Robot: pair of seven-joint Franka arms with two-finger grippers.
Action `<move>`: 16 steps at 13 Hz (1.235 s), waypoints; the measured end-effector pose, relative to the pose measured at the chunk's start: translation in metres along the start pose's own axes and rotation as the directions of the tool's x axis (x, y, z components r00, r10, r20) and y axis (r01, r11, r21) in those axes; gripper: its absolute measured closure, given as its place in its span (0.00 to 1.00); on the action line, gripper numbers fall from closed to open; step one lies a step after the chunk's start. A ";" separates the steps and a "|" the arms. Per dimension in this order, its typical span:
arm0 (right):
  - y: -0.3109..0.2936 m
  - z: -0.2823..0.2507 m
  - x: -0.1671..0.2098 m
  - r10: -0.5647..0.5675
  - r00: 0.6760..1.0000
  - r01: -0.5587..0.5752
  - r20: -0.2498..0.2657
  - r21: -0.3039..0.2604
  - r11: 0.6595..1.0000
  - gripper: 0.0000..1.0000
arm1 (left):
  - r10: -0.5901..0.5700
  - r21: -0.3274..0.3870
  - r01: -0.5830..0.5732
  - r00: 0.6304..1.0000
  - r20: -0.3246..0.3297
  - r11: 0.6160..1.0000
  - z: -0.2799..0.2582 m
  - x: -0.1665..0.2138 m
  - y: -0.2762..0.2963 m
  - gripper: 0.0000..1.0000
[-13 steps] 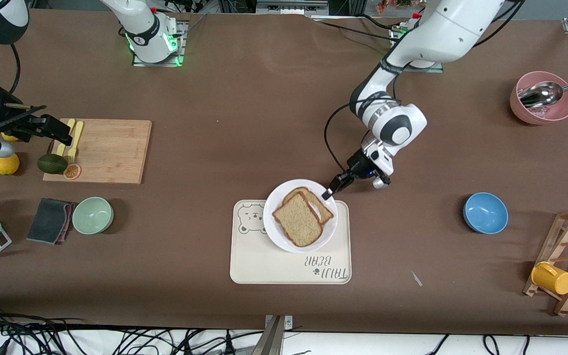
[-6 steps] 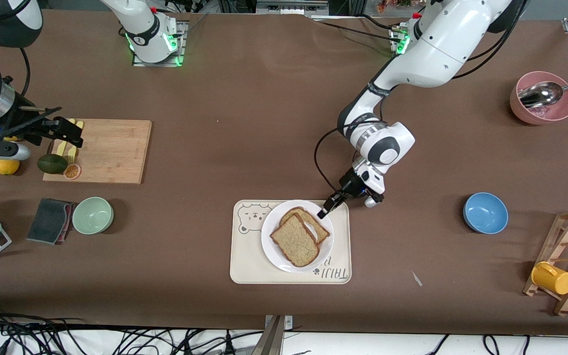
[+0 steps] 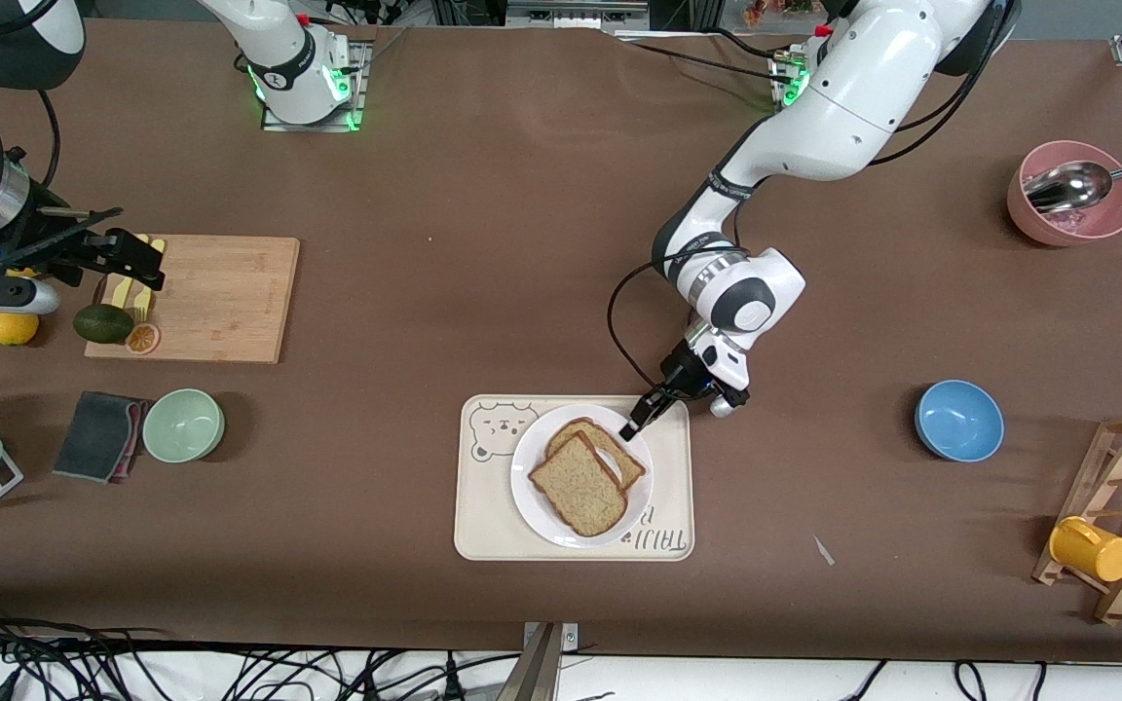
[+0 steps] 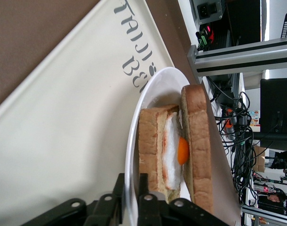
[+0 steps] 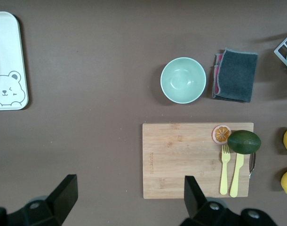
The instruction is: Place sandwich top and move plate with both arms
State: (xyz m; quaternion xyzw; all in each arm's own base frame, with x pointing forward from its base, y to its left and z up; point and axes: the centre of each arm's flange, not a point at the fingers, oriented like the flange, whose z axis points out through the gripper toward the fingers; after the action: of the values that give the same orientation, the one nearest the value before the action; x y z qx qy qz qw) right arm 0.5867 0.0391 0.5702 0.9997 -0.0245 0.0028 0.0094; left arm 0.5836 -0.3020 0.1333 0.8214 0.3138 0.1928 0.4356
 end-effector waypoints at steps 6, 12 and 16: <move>0.006 -0.001 0.000 0.072 0.997 -0.072 -0.001 -0.001 0.997 0.00 | 0.009 0.023 -0.008 1.000 -0.022 1.000 -0.005 0.004 0.009 0.11; 0.010 0.004 -0.003 0.079 0.996 -0.078 0.030 -0.007 0.997 0.00 | 0.047 0.092 -0.045 0.999 -0.025 0.995 -0.059 -0.013 0.028 0.00; 0.014 0.008 -0.006 0.086 0.995 -0.086 0.042 -0.010 0.996 0.00 | 0.093 0.167 -0.083 0.994 -0.054 0.983 -0.121 -0.019 0.041 0.00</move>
State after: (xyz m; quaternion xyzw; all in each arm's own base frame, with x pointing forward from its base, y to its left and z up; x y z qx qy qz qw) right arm 0.5801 0.0248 0.5628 0.9975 -0.0678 -0.0179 0.0128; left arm 0.5126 -0.2598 0.2327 0.8611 0.3054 0.2107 0.3477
